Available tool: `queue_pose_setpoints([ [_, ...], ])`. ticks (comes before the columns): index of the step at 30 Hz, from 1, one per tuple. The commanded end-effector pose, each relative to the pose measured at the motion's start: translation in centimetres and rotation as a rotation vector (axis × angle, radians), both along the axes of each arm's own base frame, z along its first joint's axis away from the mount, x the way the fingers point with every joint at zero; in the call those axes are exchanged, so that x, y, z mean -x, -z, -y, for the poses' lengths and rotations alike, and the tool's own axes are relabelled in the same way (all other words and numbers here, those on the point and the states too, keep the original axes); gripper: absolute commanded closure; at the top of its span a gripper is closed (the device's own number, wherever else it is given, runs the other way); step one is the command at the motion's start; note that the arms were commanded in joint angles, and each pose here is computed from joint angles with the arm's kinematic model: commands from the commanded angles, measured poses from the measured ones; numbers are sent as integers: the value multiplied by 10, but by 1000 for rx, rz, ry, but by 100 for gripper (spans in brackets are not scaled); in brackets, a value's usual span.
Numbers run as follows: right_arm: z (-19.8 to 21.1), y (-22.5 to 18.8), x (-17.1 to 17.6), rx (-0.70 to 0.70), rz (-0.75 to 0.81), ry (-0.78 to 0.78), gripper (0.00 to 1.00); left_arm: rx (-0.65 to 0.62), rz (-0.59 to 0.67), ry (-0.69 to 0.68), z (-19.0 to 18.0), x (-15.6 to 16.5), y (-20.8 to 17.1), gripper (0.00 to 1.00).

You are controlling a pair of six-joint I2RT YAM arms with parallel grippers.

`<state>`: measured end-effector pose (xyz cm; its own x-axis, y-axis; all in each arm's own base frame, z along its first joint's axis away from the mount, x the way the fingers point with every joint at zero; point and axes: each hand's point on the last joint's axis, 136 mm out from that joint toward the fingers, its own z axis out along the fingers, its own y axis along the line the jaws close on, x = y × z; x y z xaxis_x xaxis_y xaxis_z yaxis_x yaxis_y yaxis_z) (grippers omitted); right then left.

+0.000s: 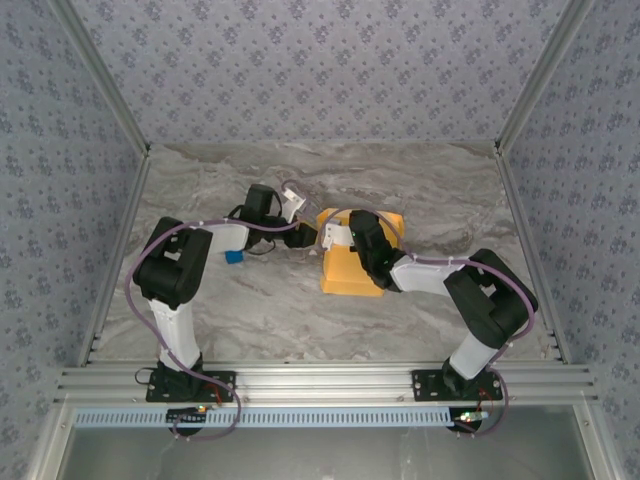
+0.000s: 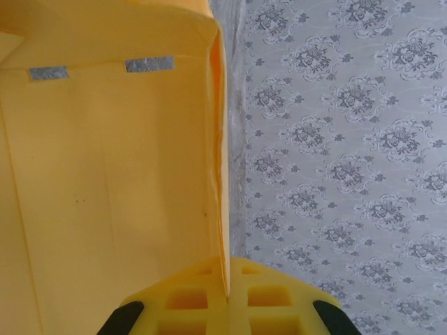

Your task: Fold the paper box

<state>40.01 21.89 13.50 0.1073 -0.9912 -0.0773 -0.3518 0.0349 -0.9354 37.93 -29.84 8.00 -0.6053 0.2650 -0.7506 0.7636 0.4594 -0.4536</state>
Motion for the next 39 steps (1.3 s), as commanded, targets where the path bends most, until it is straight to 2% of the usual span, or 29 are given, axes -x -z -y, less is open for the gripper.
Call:
queue_pose_setpoints([
  [1, 2, 2, 4, -21, -17, 9, 100, 52, 52, 48, 12, -7, -17, 50],
  [18, 1, -2, 15, -121, -90, -18, 100, 123, 56, 28, 25, -22, -25, 52],
  [27, 5, 5, 16, -123, -144, -11, 100, 193, 63, 54, 30, -22, -44, 52],
  [39, 8, 4, 12, -197, -220, 22, 100, 195, 53, 90, 32, -19, -49, 52],
])
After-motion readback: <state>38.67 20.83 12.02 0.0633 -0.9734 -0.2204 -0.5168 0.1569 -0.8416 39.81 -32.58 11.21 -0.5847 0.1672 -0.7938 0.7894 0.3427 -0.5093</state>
